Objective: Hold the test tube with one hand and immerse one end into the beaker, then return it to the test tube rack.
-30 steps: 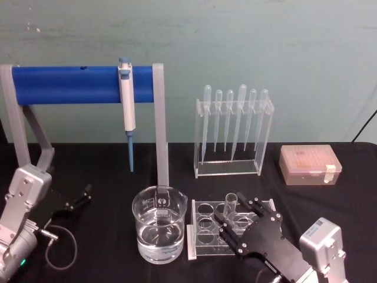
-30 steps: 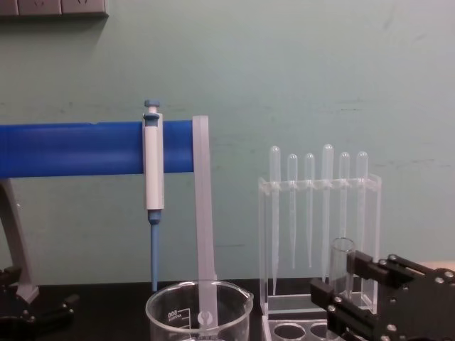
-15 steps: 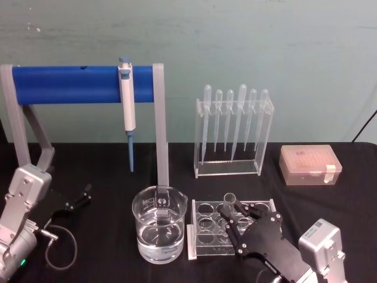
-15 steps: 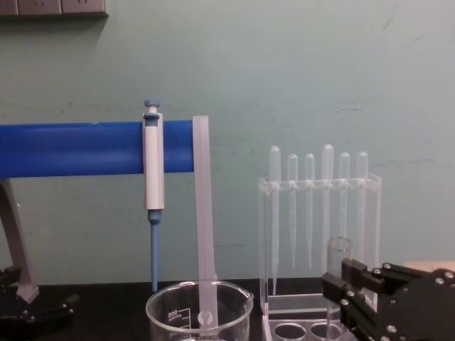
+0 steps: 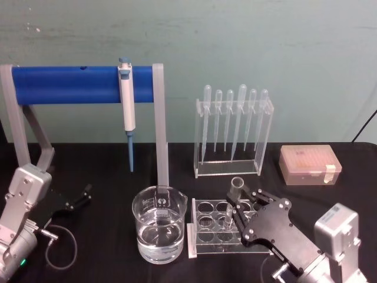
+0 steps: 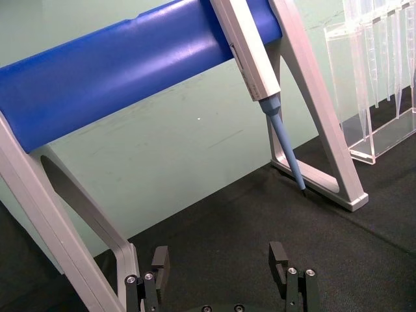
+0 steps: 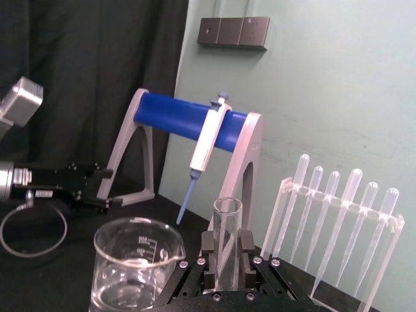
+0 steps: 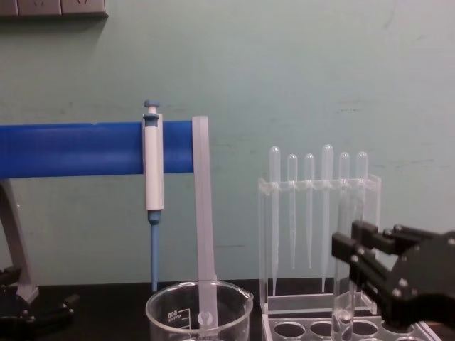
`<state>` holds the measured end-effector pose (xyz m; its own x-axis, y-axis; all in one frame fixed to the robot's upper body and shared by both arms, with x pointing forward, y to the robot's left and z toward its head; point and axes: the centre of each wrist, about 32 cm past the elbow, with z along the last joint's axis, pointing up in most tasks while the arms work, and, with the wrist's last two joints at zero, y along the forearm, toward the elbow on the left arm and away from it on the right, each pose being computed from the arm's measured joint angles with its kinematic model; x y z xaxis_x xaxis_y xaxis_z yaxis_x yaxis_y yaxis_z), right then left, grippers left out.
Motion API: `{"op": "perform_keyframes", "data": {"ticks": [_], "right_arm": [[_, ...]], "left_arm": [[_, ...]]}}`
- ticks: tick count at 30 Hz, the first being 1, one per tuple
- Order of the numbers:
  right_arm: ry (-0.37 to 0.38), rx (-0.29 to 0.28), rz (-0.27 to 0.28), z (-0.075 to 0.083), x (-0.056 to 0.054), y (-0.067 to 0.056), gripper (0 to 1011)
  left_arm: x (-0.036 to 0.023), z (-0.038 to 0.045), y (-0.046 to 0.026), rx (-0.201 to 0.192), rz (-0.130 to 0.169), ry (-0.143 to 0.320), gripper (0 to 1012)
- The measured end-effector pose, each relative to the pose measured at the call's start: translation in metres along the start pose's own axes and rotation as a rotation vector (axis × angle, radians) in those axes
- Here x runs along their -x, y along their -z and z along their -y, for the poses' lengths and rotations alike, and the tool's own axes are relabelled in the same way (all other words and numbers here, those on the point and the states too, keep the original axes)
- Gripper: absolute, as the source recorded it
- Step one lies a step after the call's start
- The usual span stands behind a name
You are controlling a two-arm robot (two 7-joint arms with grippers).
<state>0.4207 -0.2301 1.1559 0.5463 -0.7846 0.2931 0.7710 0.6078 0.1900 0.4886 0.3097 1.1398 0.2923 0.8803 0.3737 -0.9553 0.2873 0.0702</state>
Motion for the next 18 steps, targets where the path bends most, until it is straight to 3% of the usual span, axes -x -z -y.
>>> {"op": "perform_keyframes", "data": {"ticks": [12, 18], "right_arm": [[0.007, 0.013, -0.122, -0.009, -0.015, -0.029, 225], [-0.002, 0.002, -0.150, -0.011, -0.020, -0.037, 225]], "left_arm": [[0.0000, 0.0000, 0.0000, 0.000, 0.000, 0.000, 1000], [0.0000, 0.0000, 0.0000, 0.000, 0.000, 0.000, 1000]]}}
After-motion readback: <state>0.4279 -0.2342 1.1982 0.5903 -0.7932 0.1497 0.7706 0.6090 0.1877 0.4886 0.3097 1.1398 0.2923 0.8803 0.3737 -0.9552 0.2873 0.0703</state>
